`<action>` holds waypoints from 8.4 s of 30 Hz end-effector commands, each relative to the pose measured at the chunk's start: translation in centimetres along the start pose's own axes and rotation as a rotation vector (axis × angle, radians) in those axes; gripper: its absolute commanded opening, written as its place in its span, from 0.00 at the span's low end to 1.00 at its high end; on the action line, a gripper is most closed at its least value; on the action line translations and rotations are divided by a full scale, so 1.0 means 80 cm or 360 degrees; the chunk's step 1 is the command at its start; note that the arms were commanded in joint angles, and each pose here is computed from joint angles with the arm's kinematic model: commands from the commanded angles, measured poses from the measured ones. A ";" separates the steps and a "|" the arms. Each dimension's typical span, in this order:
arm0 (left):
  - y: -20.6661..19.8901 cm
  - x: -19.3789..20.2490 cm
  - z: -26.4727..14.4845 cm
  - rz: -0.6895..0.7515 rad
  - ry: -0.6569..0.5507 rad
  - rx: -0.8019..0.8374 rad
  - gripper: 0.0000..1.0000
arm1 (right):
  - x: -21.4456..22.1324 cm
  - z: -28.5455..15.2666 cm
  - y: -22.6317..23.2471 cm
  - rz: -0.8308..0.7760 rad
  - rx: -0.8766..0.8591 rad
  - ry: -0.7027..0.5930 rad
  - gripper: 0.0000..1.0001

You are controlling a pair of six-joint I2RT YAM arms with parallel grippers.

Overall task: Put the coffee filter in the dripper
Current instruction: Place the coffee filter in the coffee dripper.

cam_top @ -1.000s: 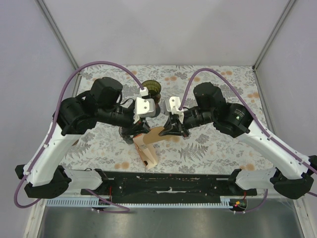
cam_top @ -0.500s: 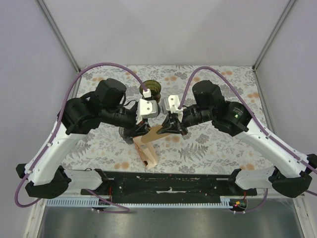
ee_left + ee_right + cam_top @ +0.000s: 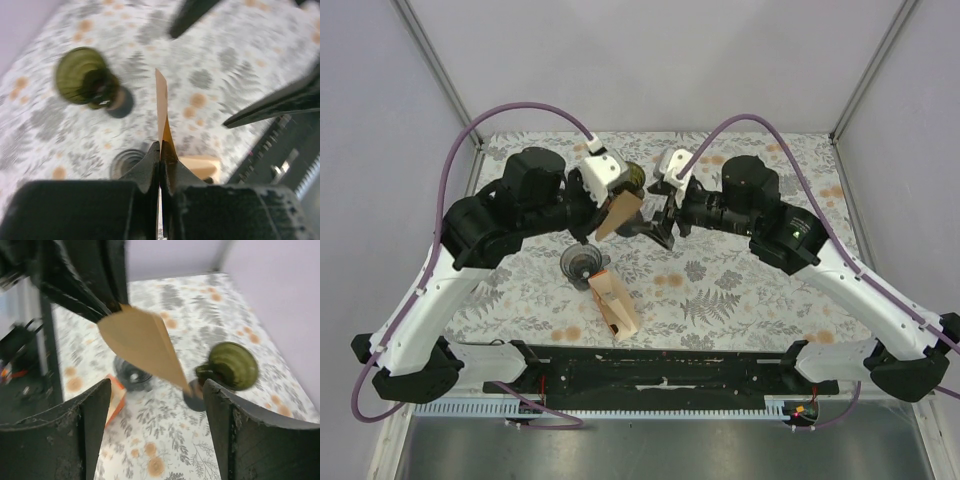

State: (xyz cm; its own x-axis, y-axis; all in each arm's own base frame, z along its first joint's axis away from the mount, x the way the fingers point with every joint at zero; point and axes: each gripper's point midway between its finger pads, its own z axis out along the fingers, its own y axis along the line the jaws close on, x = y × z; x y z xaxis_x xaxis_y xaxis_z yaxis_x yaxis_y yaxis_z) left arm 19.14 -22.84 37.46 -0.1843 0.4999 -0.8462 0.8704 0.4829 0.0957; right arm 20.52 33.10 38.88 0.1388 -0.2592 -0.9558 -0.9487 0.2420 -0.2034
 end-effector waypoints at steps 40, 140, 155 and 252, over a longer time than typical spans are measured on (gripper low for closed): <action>0.115 -0.050 -0.037 -0.0907 -0.0422 -0.0903 0.02 | -0.078 0.091 -0.084 0.0463 0.0956 -0.0596 0.37; 0.206 0.001 0.085 -0.0537 -0.0112 -0.1084 0.66 | 0.094 0.127 -0.199 0.1031 0.0941 0.0210 0.00; 0.254 0.047 0.080 -0.0601 -0.0004 -0.1319 0.11 | 0.112 0.102 -0.217 0.1019 0.0987 0.0258 0.00; 0.290 0.148 0.192 -0.1056 0.0228 -0.0893 0.34 | 0.231 0.200 -0.213 0.0807 0.0684 0.0788 0.00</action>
State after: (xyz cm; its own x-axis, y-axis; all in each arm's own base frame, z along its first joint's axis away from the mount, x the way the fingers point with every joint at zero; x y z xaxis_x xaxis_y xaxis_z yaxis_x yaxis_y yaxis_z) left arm 43.73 -16.87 22.67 -0.6541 0.0598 -0.7540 0.2259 0.9668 -0.1192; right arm 44.19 39.07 18.03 -0.5725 -0.3714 -0.7310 -0.6192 0.7802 0.0886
